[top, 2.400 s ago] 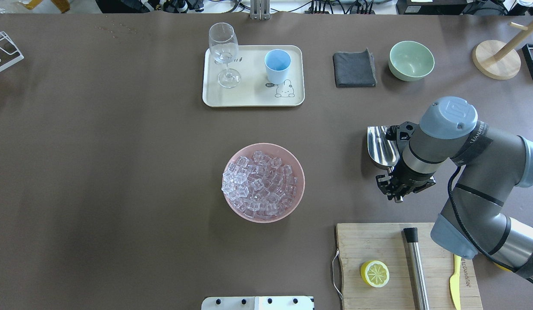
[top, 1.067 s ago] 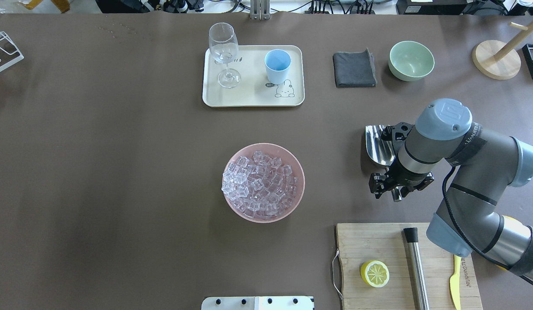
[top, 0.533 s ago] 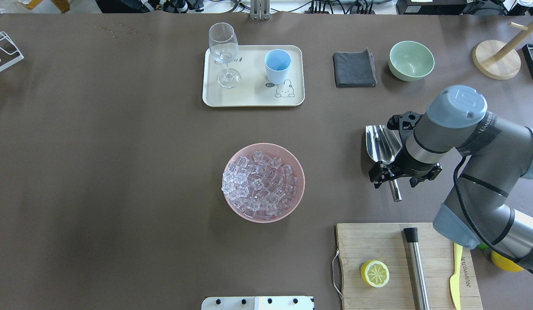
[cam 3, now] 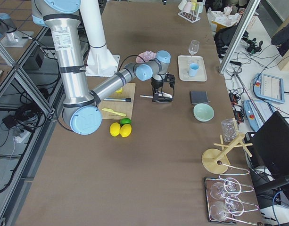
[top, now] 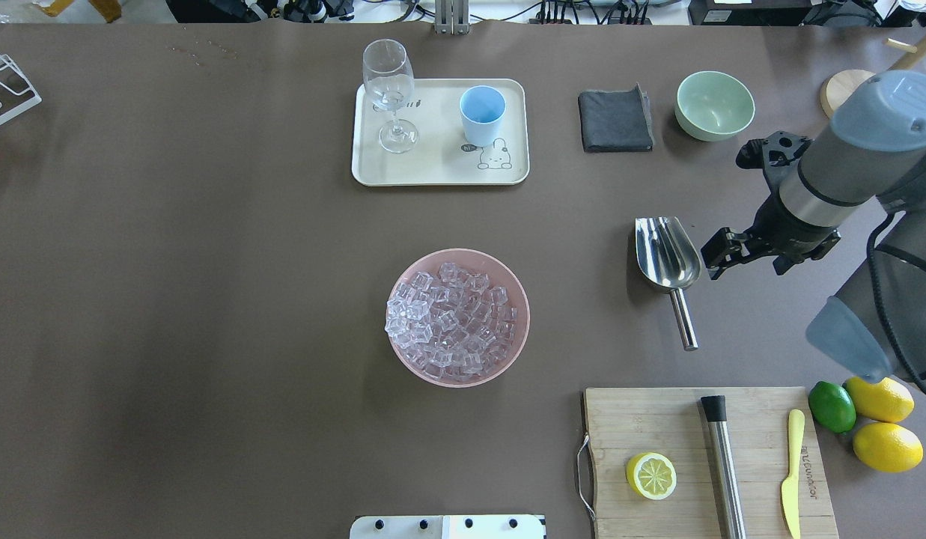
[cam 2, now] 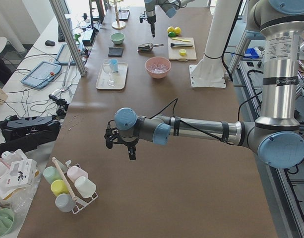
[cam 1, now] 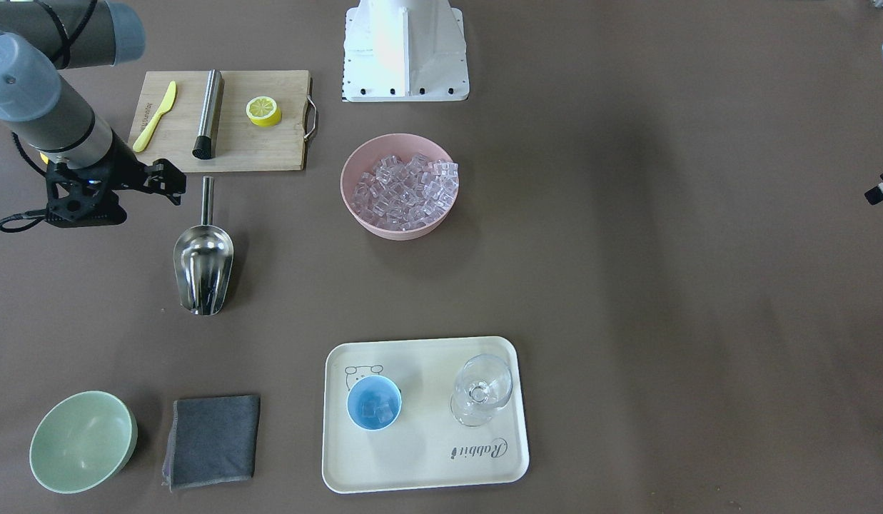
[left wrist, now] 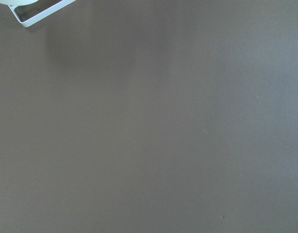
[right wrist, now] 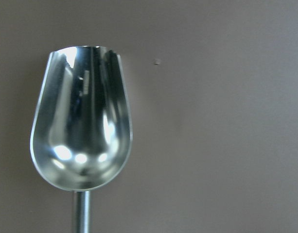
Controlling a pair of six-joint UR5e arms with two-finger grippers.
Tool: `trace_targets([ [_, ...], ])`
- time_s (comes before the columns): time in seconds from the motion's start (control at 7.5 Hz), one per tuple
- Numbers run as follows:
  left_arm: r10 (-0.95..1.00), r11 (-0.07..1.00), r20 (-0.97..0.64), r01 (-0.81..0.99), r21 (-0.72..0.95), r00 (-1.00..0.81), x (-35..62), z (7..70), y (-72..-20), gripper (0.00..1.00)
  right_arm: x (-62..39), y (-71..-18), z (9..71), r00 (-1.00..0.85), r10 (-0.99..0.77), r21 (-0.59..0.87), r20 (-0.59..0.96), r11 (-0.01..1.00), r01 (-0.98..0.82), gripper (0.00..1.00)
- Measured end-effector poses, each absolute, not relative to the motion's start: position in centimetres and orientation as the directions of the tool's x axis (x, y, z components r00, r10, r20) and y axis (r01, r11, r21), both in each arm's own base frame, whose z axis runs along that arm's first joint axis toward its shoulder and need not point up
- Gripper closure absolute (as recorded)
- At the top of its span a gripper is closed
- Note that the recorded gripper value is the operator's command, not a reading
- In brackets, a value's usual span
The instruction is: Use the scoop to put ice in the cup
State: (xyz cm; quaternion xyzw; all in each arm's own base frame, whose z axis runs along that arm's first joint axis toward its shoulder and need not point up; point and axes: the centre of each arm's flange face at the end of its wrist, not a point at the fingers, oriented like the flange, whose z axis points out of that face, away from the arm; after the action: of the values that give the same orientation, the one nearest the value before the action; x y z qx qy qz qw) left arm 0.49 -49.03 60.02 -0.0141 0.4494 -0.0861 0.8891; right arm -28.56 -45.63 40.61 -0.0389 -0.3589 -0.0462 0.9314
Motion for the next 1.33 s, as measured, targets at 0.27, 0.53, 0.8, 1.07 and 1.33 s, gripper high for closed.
trace_targets([
  [0.27, -0.166, 0.985, -0.797, 0.141, -0.103, 0.581, 0.5, 60.0, -49.0, 0.03, -22.3, -46.6, 44.6, 0.763, -0.073, -0.021, 0.642, 0.993, 0.113, 0.00],
  [0.53, -0.166, 0.985, -0.797, 0.141, -0.103, 0.581, 0.5, 60.0, -49.0, 0.03, -14.0, -46.7, 49.5, 0.784, -0.094, 0.006, 0.613, 0.993, 0.114, 0.00],
  [0.8, -0.166, 0.985, -0.797, 0.141, -0.103, 0.581, 0.5, 60.0, -49.0, 0.03, -5.1, -45.4, 54.8, 0.776, -0.126, 0.032, 0.618, 0.990, 0.135, 0.00],
  [1.07, -0.166, 0.985, -0.797, 0.141, -0.103, 0.581, 0.5, 60.0, -49.0, 0.03, 2.4, -43.2, 60.3, 0.768, -0.128, 0.038, 0.628, 0.990, 0.134, 0.00],
  [1.33, -0.166, 0.985, -0.797, 0.141, -0.103, 0.581, 0.5, 60.0, -49.0, 0.03, 6.4, -41.0, 64.4, 0.764, -0.107, 0.018, 0.636, 0.992, 0.123, 0.00],
])
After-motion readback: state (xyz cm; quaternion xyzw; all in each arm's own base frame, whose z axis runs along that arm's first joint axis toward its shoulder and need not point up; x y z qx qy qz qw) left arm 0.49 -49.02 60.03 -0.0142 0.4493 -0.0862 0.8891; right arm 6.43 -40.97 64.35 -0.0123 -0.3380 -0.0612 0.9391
